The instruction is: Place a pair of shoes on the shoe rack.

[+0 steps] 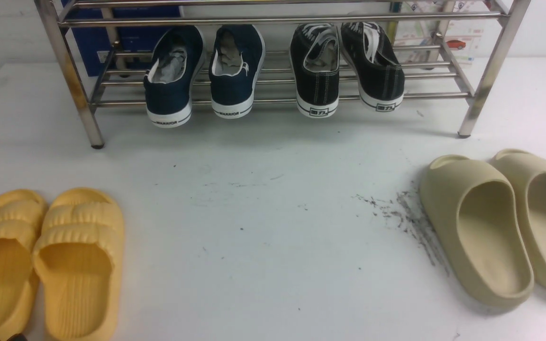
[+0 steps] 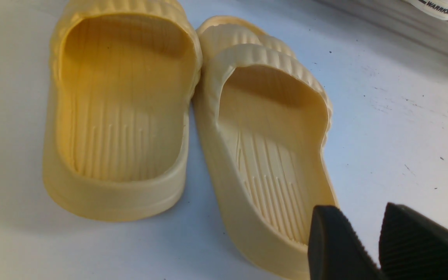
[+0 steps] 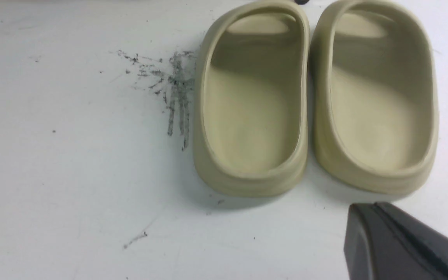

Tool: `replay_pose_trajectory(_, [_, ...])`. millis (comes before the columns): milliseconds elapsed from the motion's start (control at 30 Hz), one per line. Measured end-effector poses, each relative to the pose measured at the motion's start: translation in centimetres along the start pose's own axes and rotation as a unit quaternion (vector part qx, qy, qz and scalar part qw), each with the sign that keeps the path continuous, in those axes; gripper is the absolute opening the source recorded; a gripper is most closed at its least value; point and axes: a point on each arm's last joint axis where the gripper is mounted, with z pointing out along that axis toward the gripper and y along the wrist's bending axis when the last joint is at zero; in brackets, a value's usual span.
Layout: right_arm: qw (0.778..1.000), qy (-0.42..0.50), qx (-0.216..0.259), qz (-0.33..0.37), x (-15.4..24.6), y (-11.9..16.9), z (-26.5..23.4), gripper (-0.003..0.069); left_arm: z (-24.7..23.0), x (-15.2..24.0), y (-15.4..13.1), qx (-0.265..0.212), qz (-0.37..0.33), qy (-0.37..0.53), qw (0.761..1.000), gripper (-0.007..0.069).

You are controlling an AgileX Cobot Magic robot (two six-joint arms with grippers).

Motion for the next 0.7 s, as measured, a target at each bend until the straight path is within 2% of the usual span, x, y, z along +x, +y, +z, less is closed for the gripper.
replay_pose_trajectory(700, [1.0,-0.022,0.007,0.009,-0.08,-0.08,-0.19,-0.0002,0.0,0.01,0.0,0.0,0.0,0.001,1.0,0.0217])
